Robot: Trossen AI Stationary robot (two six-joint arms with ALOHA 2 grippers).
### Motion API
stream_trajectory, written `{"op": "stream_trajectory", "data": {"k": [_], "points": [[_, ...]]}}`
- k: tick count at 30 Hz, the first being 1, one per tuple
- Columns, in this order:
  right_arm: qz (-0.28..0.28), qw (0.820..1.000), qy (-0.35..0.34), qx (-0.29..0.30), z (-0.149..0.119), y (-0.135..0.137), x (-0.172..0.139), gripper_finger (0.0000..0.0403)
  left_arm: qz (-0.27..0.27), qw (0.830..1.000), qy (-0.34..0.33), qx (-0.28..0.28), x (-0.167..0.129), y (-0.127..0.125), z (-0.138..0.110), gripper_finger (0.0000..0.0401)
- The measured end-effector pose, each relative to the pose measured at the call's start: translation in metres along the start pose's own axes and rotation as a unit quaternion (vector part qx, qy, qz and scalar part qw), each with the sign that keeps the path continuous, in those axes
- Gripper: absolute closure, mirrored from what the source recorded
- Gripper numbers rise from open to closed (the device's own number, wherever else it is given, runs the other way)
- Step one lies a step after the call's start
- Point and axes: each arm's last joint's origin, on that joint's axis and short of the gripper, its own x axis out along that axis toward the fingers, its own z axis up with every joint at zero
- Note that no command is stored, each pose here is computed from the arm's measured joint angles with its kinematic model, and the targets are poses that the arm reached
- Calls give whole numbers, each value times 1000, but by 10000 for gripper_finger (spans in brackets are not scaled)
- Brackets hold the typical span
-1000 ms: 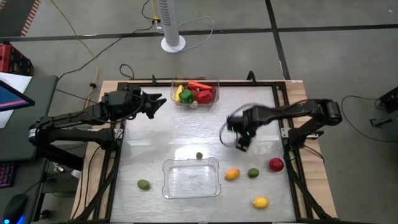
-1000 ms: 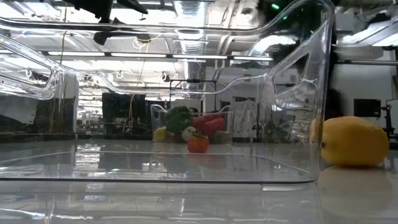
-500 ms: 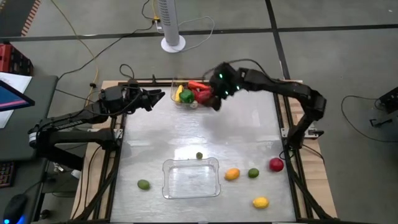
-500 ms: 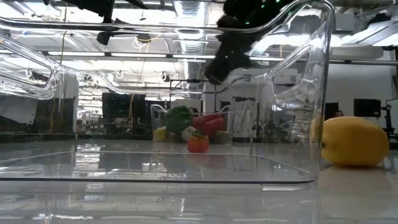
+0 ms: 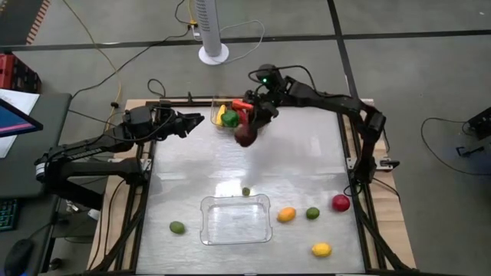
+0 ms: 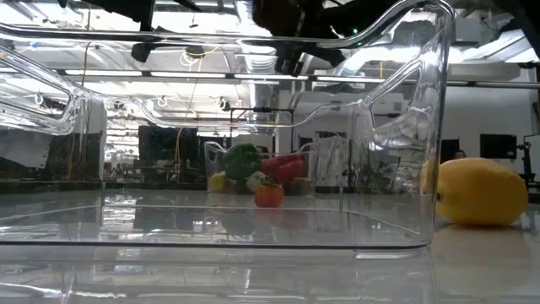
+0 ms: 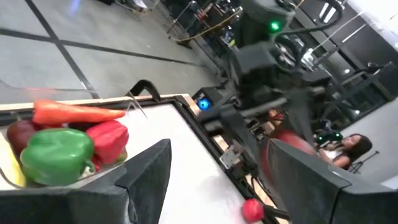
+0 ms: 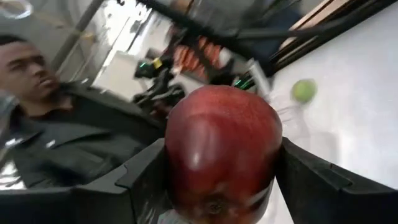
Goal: Sort produce into baskets
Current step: Put the apple into the bottom transparent bin
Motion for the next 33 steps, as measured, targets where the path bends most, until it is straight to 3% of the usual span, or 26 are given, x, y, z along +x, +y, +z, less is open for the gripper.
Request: {"op": "stream_trajectory", "data": {"k": [4,8,12,19,25,29,33], "points": [[16,1000,24,4,-4,4,20,116,2,1000,3,0,0,0,-1,150],[-5,1000,31,2,-10,11,53,116,-5,1000,22,2,0,1,-2,150],[-34,999,38,0,-22,22,94,116,-27,998,46,15,0,-1,-5,150],[-69,994,75,46,-60,56,165,116,-92,988,121,21,-5,-16,-22,150],[-189,975,111,48,-100,66,192,116,-119,973,192,36,-29,-34,-49,150],[-310,939,138,49,-125,65,197,116,-126,976,176,29,-54,-45,-57,150],[-371,919,128,37,-142,59,206,116,-117,981,155,22,-70,-54,-66,150]]}}
